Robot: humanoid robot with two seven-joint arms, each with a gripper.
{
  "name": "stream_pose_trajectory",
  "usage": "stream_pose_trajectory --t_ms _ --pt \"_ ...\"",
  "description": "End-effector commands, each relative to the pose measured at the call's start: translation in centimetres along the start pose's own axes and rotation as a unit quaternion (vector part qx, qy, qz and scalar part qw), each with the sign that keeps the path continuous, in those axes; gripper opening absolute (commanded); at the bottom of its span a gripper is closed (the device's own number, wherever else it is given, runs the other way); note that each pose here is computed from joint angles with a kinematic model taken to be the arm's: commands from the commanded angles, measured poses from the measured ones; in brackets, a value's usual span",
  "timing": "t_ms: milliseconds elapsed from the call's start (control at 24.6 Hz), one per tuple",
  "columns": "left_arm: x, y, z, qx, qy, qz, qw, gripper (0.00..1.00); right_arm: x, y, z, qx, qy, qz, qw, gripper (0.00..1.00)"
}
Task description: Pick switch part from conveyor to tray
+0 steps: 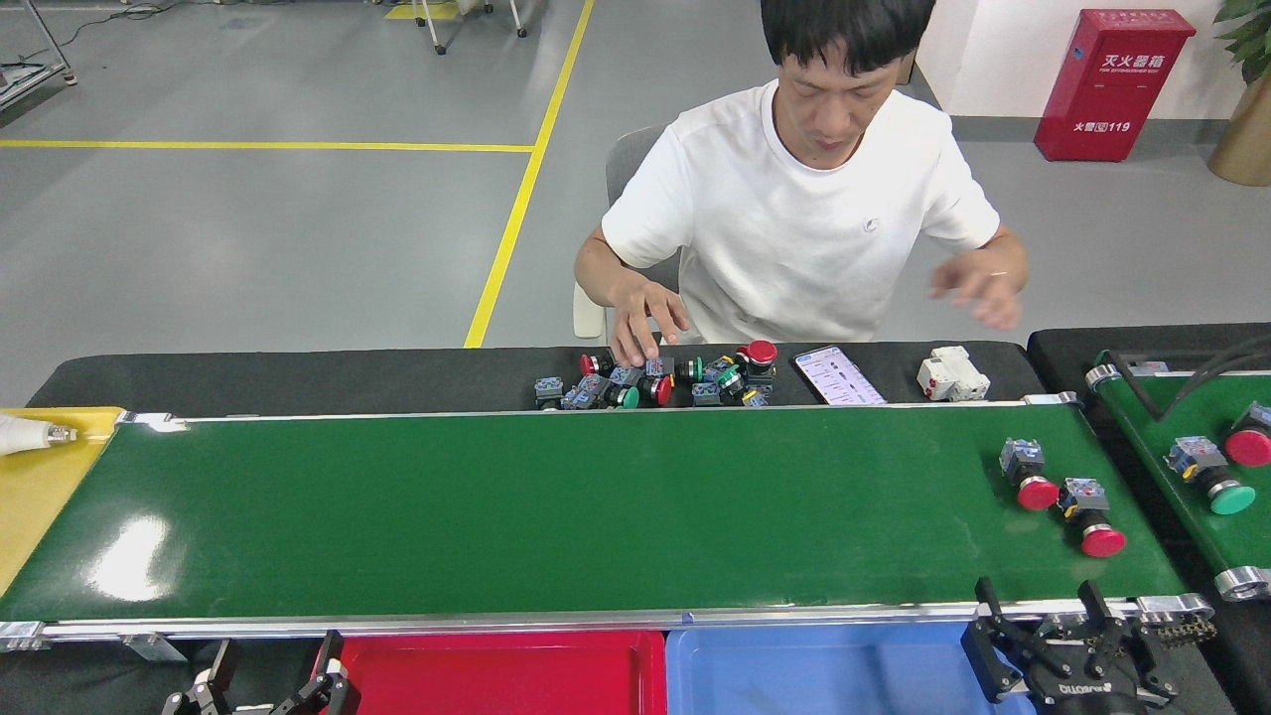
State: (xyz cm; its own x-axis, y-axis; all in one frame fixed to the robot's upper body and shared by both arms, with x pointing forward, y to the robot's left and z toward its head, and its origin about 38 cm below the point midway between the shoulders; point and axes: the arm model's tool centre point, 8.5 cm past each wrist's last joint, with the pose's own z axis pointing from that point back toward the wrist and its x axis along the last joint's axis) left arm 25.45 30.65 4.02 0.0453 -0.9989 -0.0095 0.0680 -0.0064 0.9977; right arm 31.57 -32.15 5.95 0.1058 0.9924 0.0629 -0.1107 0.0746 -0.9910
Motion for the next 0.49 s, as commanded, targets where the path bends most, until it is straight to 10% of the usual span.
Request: stream_pose_trajectory --t_ms 0,447 --pt "-0.1 0.8 -0.3 0.011 -0.003 -0.004 1.0 1.0 -0.3 -0.9 -1.7 0.007 0.017 0.001 1.0 0.9" --pt "-0.3 0.8 -0.2 0.015 -0.008 -0.006 1.0 1.0 -2.2 -0.2 -2.5 0.031 0.042 0.016 0.999 0.97"
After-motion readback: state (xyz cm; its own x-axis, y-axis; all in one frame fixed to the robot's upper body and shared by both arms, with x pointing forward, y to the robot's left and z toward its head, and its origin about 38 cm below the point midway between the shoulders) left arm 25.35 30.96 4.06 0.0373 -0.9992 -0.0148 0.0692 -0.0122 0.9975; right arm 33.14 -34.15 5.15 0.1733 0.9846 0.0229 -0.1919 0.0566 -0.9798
